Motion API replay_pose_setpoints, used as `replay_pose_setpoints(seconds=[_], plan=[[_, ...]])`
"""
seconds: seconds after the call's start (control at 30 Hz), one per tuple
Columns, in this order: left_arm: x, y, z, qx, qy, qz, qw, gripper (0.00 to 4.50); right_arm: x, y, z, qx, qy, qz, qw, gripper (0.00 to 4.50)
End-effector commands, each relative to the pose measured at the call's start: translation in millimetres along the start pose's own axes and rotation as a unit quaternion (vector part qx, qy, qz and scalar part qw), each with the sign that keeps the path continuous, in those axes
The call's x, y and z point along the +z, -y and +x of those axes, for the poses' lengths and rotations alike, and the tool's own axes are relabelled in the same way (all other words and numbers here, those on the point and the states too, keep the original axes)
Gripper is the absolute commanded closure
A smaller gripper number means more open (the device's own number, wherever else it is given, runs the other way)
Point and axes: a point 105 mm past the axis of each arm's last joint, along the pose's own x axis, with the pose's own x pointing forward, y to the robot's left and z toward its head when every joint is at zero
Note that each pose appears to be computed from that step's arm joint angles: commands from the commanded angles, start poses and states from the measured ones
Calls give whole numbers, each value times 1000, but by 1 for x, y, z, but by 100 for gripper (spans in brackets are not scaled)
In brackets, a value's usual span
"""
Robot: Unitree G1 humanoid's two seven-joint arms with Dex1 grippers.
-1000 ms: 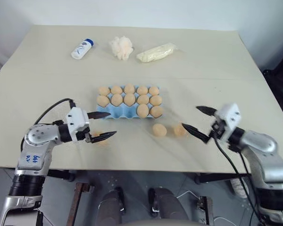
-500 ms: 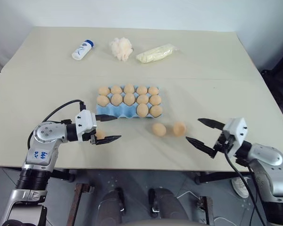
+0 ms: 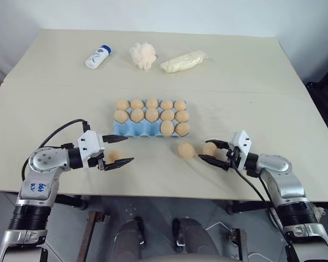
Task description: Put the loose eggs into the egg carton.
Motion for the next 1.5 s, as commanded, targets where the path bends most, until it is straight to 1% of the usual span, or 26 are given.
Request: replay_pose_setpoints(seconds=[0.03, 0.17, 0.2, 0.27, 0.37, 0.43, 0.57, 0.63, 0.7, 0.77, 0.83, 0.87, 0.9, 0.93, 1.0, 1.07, 1.2, 1.33, 1.5], plan=[[9, -9, -17, 38, 5, 9, 999, 94, 36, 0, 1, 4, 50, -37, 998, 213], [2, -14, -31, 73, -5, -10, 997, 94, 68, -9, 13, 23, 79, -53, 995, 213], [-1, -15, -35, 84, -8, -16, 996, 94, 76, -11, 20, 25, 86, -52, 995, 213], [-8, -16, -42, 100, -16, -27, 995, 94, 90, -16, 39, 33, 97, -49, 994, 213], [-15, -17, -48, 113, -22, -37, 993, 94, 103, -25, 75, 51, 97, -54, 992, 213], [-16, -17, -48, 116, -23, -40, 992, 94, 110, -32, 102, 62, 97, -59, 992, 213], [-15, -17, -48, 120, -23, -39, 992, 94, 116, -39, 136, 71, 90, -71, 991, 213], [-14, -16, -50, 124, -22, -37, 991, 94, 118, -40, 151, 68, 87, -68, 992, 213], [-13, -15, -51, 128, -23, -36, 991, 94, 112, -42, 159, 73, 75, -63, 993, 213], [-11, -14, -52, 131, -23, -35, 991, 94, 108, -43, 162, 80, 69, -60, 993, 146], [-10, -13, -52, 133, -22, -35, 990, 94, 107, -44, 163, 83, 72, -58, 992, 95], [-10, -13, -52, 134, -21, -35, 990, 94, 107, -44, 163, 85, 73, -56, 992, 54], [-9, -13, -51, 132, -19, -34, 991, 94, 112, -44, 161, 85, 82, -54, 992, 18], [-8, -12, -49, 130, -18, -33, 991, 94, 117, -45, 160, 84, 89, -53, 991, 5], [-5, -12, -44, 123, -14, -36, 992, 94, 130, -40, 146, 76, 110, -59, 989, 5], [-4, -11, -37, 109, -7, -38, 993, 94, 132, -32, 121, 63, 117, -71, 989, 5], [3, -8, -20, 75, 13, -36, 996, 94, 114, -22, 69, 34, 104, -95, 989, 5], [4, -7, -2, 43, 24, -32, 998, 94, 97, -7, 16, -38, 111, -110, 987, 5], [4, -8, 15, 16, 38, -27, 999, 94, 61, -9, -36, -70, 68, -88, 991, 5]])
